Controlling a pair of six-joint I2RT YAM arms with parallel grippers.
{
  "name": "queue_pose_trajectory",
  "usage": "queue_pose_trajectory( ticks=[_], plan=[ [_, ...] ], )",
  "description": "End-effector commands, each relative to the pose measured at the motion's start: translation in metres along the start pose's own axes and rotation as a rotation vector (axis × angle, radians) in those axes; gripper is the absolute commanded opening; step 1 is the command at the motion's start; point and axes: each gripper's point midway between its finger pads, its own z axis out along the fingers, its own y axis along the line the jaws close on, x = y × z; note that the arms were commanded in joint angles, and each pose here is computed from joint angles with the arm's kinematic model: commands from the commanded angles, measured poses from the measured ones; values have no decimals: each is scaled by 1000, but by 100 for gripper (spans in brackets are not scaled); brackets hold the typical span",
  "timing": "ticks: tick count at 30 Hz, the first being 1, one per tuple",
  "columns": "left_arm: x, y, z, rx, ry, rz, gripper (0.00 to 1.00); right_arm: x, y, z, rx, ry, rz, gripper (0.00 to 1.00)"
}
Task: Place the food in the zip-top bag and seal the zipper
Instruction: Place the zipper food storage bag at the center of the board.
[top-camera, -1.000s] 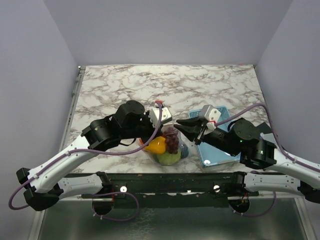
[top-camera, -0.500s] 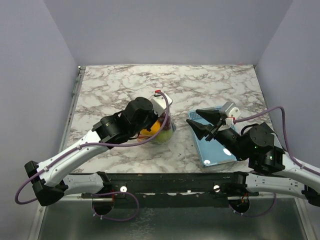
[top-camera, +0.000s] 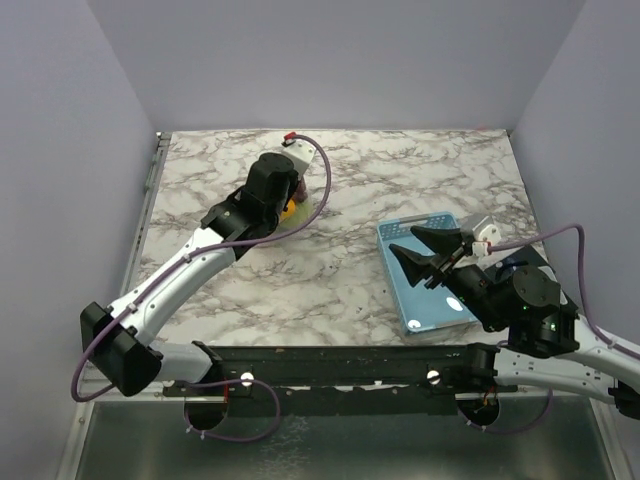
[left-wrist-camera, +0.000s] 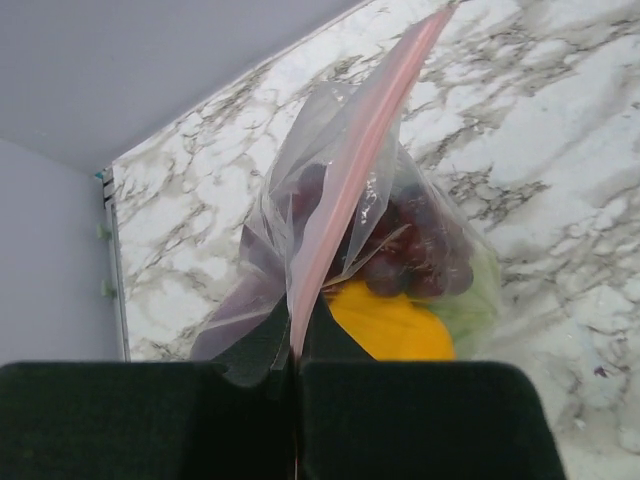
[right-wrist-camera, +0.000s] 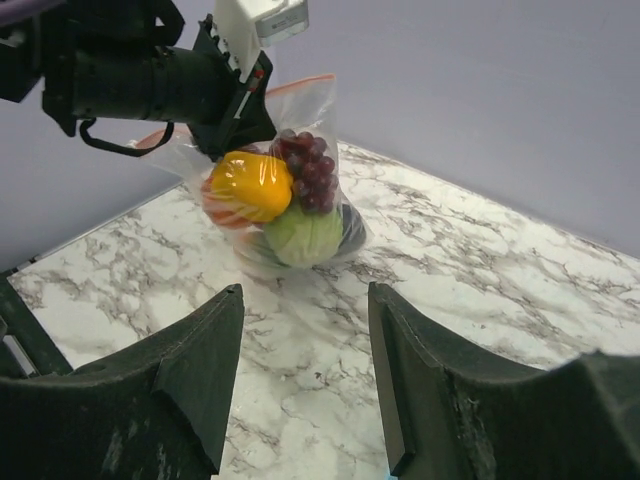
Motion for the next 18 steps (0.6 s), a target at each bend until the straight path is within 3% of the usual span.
queue_pose_trajectory(
  ticks=[1, 5, 11, 18],
  plan=[
    [-43, 37, 18, -131, -137, -52, 0, 7, -10, -7, 39, 12, 21, 59],
    [-37, 21, 42, -68, -143, -51, 0, 7, -14, -15, 43, 3, 35, 59],
    [10, -31, 82, 67, -27, -73, 0, 9, -24, -24, 73, -2, 47, 61],
    [52, -87, 82, 179, 47, -138, 0, 14, -28, -28, 87, 14, 47, 64]
  ],
)
